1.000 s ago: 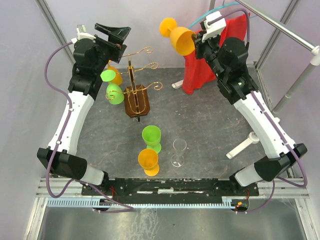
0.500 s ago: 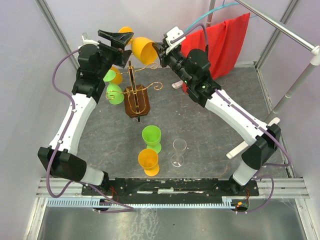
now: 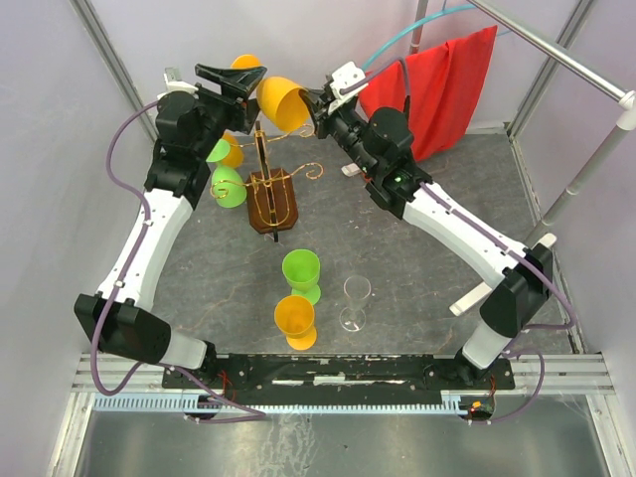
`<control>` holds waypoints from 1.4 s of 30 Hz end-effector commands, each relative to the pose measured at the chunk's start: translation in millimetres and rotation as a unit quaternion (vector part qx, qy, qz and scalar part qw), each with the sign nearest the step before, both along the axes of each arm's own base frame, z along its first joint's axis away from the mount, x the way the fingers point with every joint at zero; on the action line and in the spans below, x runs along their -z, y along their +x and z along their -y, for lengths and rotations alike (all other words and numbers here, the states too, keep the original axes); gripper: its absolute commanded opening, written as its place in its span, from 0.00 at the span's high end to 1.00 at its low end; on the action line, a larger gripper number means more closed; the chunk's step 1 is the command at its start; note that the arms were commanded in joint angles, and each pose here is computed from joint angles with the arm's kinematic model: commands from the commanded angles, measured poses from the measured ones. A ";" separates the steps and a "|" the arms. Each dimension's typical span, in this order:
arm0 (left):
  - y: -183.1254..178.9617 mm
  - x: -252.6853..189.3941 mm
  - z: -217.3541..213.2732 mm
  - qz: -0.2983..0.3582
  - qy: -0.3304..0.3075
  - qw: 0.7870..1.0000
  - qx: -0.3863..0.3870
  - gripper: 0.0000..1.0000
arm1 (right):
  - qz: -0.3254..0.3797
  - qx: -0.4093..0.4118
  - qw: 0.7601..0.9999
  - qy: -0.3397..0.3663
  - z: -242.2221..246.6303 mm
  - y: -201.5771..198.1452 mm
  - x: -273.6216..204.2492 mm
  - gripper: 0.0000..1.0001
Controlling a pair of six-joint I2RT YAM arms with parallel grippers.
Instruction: Place the wine glass upside down on the wine glass rack
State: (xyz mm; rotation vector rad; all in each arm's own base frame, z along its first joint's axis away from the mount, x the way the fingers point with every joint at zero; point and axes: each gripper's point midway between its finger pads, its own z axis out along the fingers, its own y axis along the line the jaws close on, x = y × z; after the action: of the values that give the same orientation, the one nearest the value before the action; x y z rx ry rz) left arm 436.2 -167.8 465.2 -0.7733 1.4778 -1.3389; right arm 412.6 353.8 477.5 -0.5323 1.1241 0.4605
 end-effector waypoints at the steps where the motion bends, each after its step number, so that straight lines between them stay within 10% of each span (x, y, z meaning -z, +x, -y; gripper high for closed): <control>1: -8.2 -22.9 3.7 0.033 -0.024 0.999 0.010 0.17 | 0.044 -0.022 0.997 0.052 5.9 -26.1 -43.2 0.99; 16: -2.4 -11.8 -3.7 0.024 -0.012 1.000 -0.016 0.39 | 0.057 -0.013 0.998 0.029 -3.8 -41.0 -34.5 0.99; 28: 2.7 -6.8 2.3 0.023 -0.007 1.000 -0.004 0.82 | 0.068 0.001 0.998 0.002 -15.3 -44.2 -29.3 0.93; 42: 6.1 -32.2 -23.9 0.126 0.101 0.986 -0.045 0.97 | 0.014 0.045 0.998 -0.041 18.5 -52.4 -3.7 0.28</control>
State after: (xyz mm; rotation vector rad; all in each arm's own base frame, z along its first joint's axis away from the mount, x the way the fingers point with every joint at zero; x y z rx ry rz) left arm 448.0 -158.4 461.2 -0.7192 1.4349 -1.2533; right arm 376.6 365.9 459.6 -0.6069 1.1343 0.3673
